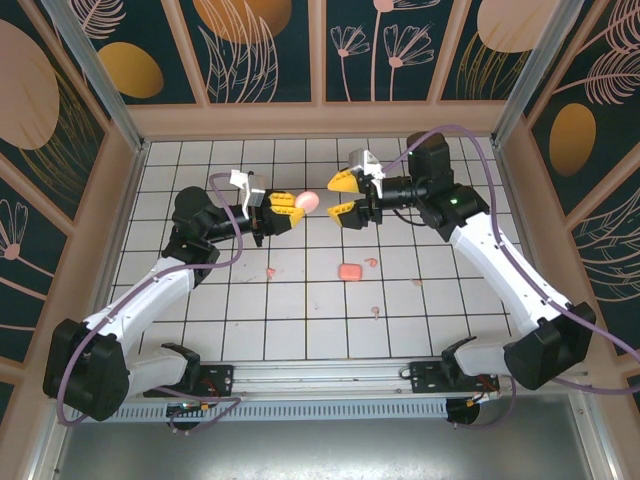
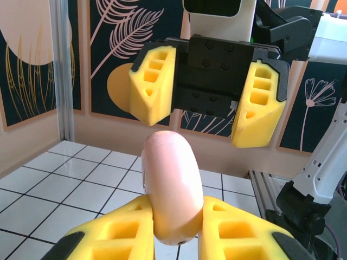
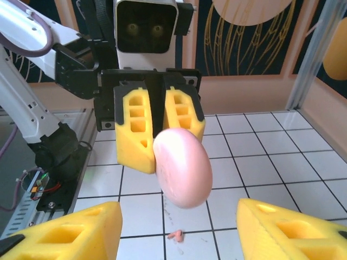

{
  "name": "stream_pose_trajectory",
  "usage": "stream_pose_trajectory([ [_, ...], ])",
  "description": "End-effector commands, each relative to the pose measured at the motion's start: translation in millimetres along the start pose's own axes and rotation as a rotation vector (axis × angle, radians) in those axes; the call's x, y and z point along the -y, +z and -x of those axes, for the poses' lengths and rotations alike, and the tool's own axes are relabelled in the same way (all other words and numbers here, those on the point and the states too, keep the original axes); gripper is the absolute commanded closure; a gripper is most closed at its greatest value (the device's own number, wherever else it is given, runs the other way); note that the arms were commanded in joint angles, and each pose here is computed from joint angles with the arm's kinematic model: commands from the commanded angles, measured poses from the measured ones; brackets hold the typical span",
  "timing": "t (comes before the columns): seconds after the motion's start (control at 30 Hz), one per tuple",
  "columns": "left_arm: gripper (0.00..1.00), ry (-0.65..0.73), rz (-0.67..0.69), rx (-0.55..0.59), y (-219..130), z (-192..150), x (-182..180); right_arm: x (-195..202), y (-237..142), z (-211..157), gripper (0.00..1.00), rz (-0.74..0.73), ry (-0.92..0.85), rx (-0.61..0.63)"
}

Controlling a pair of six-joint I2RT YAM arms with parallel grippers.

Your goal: Insert wireless bluetooth earbuds into charging case

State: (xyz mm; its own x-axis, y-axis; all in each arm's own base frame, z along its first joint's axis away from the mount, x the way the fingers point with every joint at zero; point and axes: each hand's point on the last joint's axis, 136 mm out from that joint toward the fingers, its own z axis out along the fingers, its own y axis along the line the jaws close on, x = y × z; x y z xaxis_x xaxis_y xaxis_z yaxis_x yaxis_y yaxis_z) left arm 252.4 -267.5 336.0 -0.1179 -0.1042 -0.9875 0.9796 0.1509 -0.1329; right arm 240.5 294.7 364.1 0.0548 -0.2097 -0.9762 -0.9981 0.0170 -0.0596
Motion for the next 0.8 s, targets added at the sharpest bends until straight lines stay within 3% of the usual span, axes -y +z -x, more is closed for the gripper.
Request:
stream_pose_trajectory([
  [0.0,0.82,0.073,-0.044,0.026,2.1,18.0,12.7,-10.2,2.5,15.8,0.42,0.062,-0.059,0.020],
  [0.33,0.82,0.077,-0.056,0.028,4.0,20.5,15.2,-10.6,15.1,13.0,0.44,0.131,-0.048,0.002],
  [0.77,0.82,0.066,-0.061,0.025,6.1,20.0,15.0,-12.7,22.3,6.2,0.56,0.175,-0.022,-0.003],
])
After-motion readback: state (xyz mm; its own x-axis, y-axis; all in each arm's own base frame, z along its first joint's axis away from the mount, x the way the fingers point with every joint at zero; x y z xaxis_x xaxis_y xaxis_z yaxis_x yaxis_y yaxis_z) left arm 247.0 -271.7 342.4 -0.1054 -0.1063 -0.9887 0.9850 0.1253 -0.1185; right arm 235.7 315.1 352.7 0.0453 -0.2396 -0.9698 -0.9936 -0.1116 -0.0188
